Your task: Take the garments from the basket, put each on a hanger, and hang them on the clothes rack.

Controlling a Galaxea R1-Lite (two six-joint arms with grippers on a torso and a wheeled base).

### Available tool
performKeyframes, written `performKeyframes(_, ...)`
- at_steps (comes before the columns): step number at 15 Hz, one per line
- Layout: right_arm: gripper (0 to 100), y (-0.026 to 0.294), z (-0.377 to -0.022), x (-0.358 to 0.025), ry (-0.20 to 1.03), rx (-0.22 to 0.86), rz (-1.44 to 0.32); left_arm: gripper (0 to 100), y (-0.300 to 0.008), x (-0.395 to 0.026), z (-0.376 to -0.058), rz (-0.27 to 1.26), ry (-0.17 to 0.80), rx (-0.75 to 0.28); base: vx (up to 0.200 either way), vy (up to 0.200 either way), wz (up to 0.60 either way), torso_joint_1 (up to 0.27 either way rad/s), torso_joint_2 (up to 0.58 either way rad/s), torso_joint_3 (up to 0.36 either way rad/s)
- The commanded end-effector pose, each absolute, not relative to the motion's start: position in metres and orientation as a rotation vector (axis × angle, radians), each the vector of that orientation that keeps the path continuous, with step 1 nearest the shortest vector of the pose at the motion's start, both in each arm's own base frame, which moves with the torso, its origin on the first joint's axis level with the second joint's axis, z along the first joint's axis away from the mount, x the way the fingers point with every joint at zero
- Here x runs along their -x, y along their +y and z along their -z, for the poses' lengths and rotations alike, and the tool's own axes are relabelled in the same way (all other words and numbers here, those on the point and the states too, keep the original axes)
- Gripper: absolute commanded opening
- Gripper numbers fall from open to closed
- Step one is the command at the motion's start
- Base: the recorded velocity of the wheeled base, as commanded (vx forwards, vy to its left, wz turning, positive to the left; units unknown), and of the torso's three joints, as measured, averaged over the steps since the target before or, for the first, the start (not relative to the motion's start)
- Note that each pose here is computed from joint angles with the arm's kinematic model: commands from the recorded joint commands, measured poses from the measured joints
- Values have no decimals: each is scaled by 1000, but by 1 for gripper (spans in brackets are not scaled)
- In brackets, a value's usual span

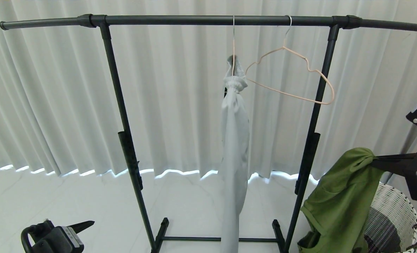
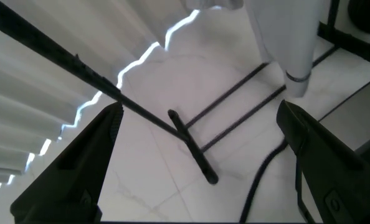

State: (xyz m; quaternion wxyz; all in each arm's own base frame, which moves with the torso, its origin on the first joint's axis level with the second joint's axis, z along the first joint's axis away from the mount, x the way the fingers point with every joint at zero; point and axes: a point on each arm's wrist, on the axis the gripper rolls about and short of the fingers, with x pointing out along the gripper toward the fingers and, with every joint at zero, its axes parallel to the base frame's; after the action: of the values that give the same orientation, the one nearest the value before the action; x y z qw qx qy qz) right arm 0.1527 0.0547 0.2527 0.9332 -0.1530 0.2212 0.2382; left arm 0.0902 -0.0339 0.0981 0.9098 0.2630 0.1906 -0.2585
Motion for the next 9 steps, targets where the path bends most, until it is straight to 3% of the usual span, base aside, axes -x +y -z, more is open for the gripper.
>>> performKeyframes(1, 0, 57, -258, -150, 428, 315, -503, 100, -35, -93, -98, 535, 404, -539, -200, 0, 0, 7, 7, 2)
performKeyframes(4, 0, 59, -262, -149, 416, 286, -514, 100, -39, -104, -103, 543, 412, -535, -200, 0, 0, -1, -1, -1)
performKeyframes(9, 0, 60, -269, -138, 375, 232, -595, 100, -51, -121, -108, 638, 407, -530, 0, 0, 0, 0, 0, 0)
